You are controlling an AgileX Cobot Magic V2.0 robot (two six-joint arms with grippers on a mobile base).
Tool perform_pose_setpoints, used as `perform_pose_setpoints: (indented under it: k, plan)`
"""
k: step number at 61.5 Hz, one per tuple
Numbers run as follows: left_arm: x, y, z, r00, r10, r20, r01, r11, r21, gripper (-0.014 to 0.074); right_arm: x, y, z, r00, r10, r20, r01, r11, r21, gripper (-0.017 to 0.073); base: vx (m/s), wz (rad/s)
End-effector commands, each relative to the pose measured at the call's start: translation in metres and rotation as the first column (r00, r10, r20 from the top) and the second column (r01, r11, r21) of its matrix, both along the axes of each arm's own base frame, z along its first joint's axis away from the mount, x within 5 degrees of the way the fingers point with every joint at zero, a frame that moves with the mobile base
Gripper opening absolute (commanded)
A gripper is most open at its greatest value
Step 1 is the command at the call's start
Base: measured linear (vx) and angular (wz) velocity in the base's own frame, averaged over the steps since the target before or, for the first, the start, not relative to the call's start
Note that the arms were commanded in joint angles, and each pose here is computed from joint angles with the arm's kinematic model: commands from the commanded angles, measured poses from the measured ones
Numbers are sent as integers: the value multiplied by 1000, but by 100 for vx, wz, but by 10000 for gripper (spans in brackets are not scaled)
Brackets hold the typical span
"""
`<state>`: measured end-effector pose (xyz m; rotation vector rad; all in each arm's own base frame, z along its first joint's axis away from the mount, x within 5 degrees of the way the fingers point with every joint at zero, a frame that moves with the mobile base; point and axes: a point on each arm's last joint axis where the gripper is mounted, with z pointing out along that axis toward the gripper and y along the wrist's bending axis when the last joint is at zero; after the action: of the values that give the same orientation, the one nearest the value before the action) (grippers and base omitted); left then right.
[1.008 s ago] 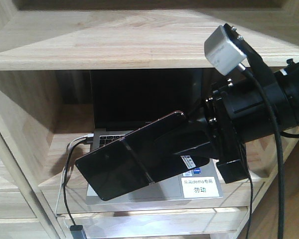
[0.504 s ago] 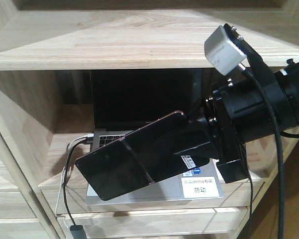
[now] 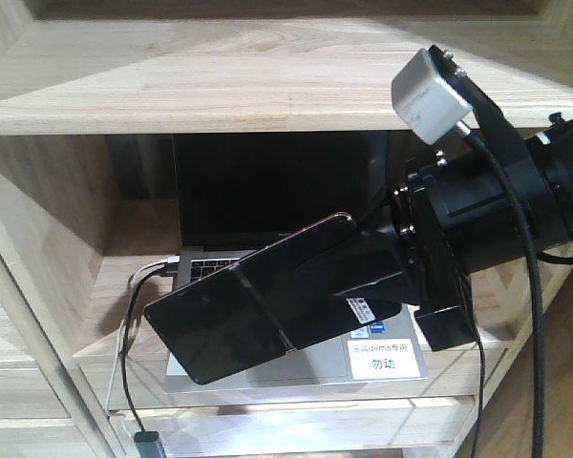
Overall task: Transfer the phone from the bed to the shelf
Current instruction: 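Raise the held phone above the laptop toward the upper shelf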
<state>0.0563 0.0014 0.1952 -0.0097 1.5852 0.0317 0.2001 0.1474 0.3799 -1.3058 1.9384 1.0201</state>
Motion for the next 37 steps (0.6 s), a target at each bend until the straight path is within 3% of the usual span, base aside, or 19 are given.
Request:
perform_pose_setpoints:
  k: [1, 20, 37]
  plan:
    - [-2, 0, 15, 995, -2, 104, 3, 1000, -16, 1, -12, 1, 18, 999, 45, 0, -45, 996, 83, -2, 0, 0]
    - [-2, 0, 15, 995, -2, 104, 3, 1000, -16, 1, -27, -4, 39, 997, 8, 76, -20, 988, 154, -2, 0, 0]
    - [-2, 0, 15, 995, -2, 104, 3, 1000, -16, 1, -36, -10, 88, 976, -84, 202, 33, 969, 243, -2, 0, 0]
